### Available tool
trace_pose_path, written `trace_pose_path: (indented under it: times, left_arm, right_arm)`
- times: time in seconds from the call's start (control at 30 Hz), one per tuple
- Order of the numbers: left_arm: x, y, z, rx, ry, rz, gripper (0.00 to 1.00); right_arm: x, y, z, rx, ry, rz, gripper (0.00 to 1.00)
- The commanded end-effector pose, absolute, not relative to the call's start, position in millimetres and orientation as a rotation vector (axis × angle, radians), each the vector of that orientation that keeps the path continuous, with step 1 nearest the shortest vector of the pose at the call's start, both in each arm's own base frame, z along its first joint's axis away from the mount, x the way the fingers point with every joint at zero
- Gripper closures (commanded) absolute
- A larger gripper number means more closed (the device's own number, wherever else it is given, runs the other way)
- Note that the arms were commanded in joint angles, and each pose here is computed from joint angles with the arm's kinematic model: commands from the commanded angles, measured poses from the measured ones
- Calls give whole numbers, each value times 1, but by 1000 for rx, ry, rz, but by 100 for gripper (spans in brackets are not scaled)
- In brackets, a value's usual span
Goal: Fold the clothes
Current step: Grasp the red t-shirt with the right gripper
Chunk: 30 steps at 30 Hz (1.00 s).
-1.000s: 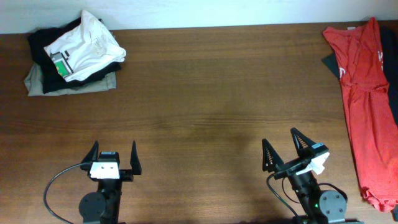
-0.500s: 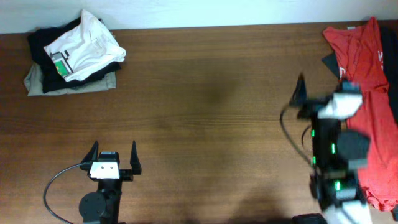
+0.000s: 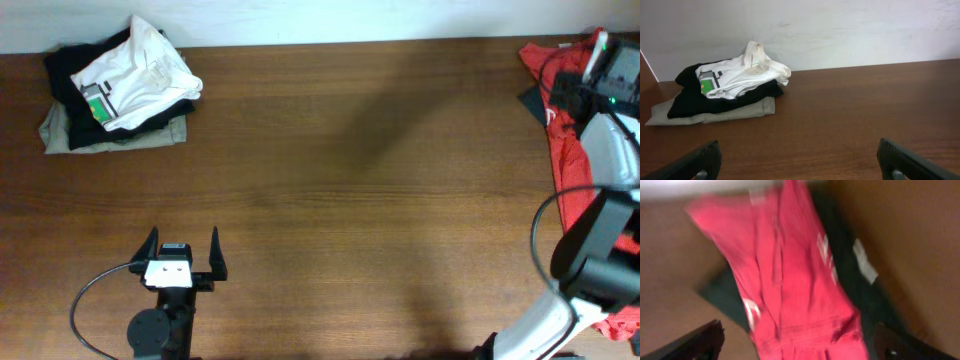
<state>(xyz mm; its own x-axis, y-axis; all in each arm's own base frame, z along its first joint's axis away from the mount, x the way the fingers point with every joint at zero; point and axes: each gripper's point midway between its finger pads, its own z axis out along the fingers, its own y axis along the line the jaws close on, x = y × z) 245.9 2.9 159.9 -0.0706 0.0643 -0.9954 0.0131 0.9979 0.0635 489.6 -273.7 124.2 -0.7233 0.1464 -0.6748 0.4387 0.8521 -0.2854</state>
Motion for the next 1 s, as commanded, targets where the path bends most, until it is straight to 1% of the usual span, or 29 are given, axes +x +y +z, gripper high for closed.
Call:
trace_pose_path:
  times: [0.0, 0.07, 0.13, 0.3, 0.37, 0.4, 0.43, 0.57, 0.73, 0.9, 0.97]
  left_arm:
    - [246, 2, 158, 73, 1643, 54, 1]
    - [246, 2, 158, 73, 1643, 54, 1]
    - [246, 2, 158, 73, 1643, 54, 1]
    - [246, 2, 158, 73, 1643, 54, 1]
    - [246, 2, 158, 73, 1643, 54, 1]
    - [246, 2, 158, 73, 1643, 54, 1]
    - [246, 2, 158, 73, 1643, 54, 1]
    - [246, 2, 158, 73, 1643, 54, 1]
    - [246, 2, 158, 73, 1643, 54, 1]
    - [246, 2, 158, 73, 1643, 54, 1]
    - [246, 2, 158, 73, 1643, 54, 1]
  right_arm:
    - [477, -291, 67, 458, 2464, -465, 8]
    - [480, -287, 49, 412, 2487, -368, 12]
    - [483, -288, 44, 408, 2480, -364, 21]
    - [489, -290, 41, 400, 2457, -359, 22]
    - [490, -290, 37, 400, 2458, -360, 27]
    - [490, -290, 32, 400, 2462, -358, 34]
    - [490, -290, 26, 402, 2472, -354, 37]
    - [491, -292, 12, 406, 2480, -356, 37]
    - [493, -293, 16, 410, 2464, -359, 41]
    - [498, -295, 35, 412, 2428, -368, 59]
    - [497, -294, 36, 412, 2432, -365, 59]
